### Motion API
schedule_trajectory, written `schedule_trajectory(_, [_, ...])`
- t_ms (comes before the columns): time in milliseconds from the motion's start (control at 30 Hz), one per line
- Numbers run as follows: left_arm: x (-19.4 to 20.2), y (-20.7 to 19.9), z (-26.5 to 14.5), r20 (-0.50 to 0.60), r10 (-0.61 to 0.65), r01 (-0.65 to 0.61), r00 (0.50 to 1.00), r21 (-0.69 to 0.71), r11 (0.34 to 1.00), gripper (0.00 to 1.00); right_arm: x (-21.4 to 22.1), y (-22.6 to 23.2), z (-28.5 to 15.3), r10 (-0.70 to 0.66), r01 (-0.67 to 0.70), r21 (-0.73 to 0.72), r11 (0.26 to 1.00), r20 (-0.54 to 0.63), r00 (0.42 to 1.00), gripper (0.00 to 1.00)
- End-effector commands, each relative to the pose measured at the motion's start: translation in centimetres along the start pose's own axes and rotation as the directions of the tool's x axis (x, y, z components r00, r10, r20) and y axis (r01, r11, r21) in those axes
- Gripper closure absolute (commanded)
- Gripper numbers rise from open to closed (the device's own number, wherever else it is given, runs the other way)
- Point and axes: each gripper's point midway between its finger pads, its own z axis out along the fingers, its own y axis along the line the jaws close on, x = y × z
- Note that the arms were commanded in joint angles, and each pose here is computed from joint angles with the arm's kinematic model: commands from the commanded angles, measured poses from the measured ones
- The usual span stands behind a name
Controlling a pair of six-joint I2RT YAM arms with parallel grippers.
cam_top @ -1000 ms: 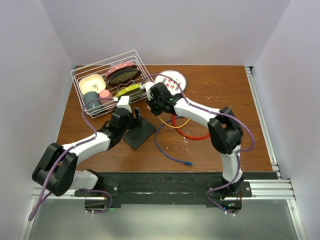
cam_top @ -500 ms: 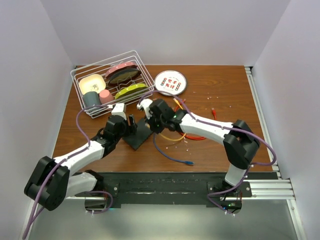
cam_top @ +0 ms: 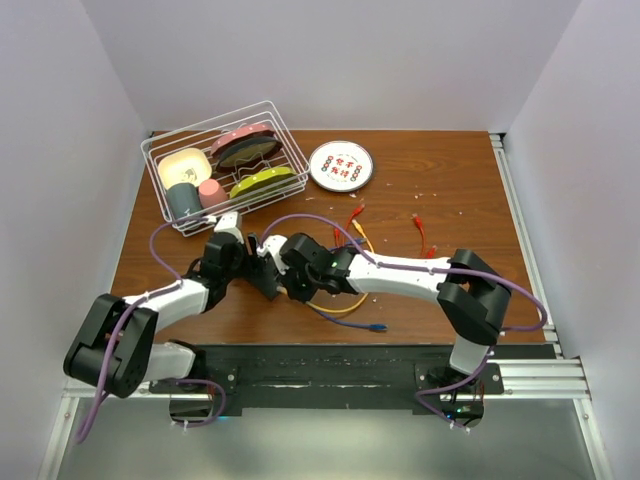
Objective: Insert the plug into the switch port
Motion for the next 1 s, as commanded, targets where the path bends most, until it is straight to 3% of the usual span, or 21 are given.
schedule_trajectory(0, [-1.1,-1.7,0.6,0.037,-0.021,0.018,0.999,0.090,0.996,0.28,1.2,2.2,1.6,0.047,-0.047,-0.072,0.996,-0.007,0.999,1.00])
schedule_trajectory(267, [-0.9,-2.7,1.1,0.024,-0.048,0.044,0.999,0.150,0.988,0.30,4.6,3.5,4.4,0.085,-0.090,-0.079,0.993,-0.058,0.995,1.00])
schedule_trajectory(633, [-0.8,-3.0,0.8,0.019,-0.076,0.072,0.997,0.171,0.983,0.33,8.4,0.8,5.8,0.247,-0.241,0.098,0.966,-0.051,0.968,1.00])
schedule_trajectory(967, [-0.8,-2.7,0.8,0.013,-0.096,0.092,0.995,0.170,0.981,0.35,9.7,-1.9,4.5,0.213,-0.196,0.199,0.960,-0.066,0.975,1.00])
